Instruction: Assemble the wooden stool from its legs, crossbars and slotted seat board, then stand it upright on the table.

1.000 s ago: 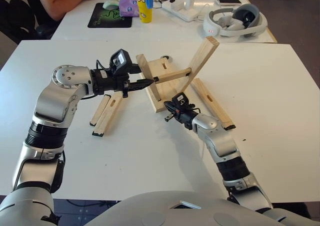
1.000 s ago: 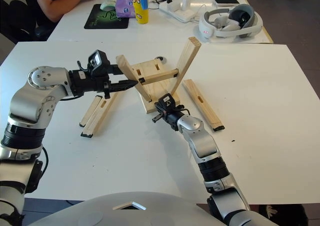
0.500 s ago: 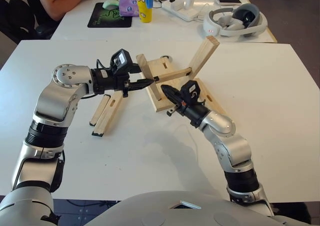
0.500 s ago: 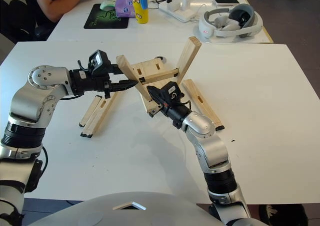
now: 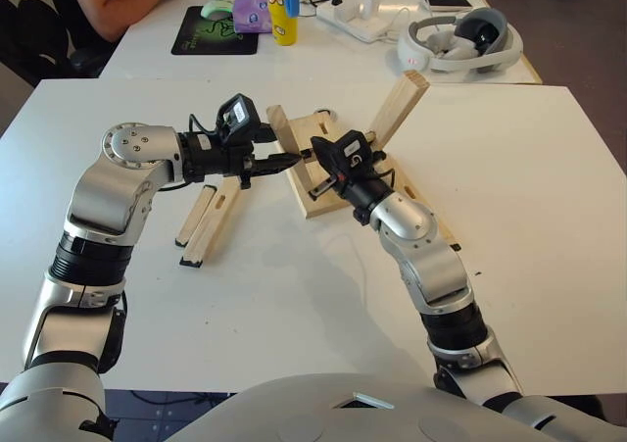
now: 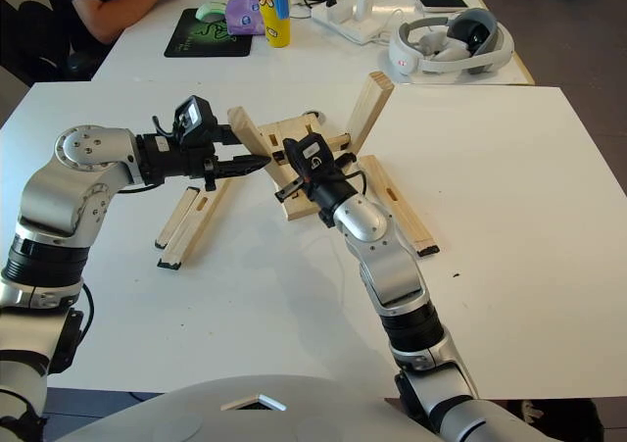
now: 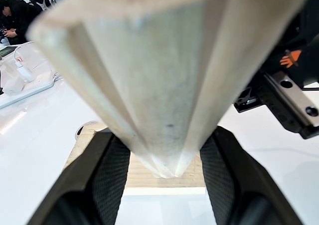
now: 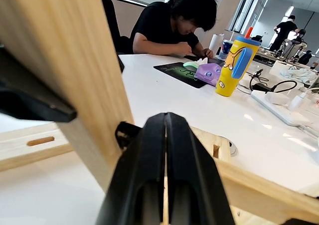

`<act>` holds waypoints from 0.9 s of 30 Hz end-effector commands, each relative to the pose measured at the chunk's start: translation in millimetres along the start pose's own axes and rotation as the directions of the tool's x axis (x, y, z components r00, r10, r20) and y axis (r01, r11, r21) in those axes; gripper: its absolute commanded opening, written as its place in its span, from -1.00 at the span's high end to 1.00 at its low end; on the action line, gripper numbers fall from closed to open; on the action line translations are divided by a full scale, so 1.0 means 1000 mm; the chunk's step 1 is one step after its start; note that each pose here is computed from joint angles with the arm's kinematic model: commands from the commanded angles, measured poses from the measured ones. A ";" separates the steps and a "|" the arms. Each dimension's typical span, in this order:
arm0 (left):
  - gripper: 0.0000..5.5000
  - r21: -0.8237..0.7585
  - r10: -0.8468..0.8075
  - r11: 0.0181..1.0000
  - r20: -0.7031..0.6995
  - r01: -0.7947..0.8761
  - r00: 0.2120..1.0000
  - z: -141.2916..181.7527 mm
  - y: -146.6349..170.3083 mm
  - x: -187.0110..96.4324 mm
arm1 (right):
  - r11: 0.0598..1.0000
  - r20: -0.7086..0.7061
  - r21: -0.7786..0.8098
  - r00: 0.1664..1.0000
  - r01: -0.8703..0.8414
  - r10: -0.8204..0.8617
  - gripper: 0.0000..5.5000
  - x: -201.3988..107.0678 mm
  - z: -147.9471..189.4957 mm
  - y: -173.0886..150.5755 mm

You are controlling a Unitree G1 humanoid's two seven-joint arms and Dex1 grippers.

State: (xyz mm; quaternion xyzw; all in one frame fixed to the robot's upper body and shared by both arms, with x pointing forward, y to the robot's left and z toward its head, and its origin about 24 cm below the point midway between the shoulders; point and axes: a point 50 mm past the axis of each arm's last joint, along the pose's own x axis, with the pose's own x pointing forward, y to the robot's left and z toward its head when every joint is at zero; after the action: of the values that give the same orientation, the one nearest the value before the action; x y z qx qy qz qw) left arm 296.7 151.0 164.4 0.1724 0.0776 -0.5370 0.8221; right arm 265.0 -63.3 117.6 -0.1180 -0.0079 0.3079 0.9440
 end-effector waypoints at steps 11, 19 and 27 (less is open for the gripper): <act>0.25 -0.107 -0.004 0.994 -0.129 -0.010 0.992 -0.032 -0.008 0.001 | 0.999 0.229 0.031 0.973 0.014 -0.021 1.00 0.002 0.045 -0.008; 0.25 -0.104 -0.010 0.995 -0.129 -0.004 0.992 -0.030 -0.008 0.000 | 0.997 -0.292 0.030 0.954 -0.068 0.073 1.00 -0.008 -0.036 0.010; 0.25 -0.114 -0.003 0.993 -0.132 -0.013 0.991 -0.032 -0.009 -0.001 | 0.992 0.372 0.071 0.919 0.109 -0.127 1.00 -0.008 0.070 -0.021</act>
State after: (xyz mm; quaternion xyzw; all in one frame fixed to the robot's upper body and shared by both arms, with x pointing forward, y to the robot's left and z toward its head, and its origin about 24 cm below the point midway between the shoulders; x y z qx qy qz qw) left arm 294.3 150.9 166.1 0.1712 0.0776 -0.5329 0.8250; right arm 267.4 -66.3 151.5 -0.0584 -0.0805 0.2814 0.9544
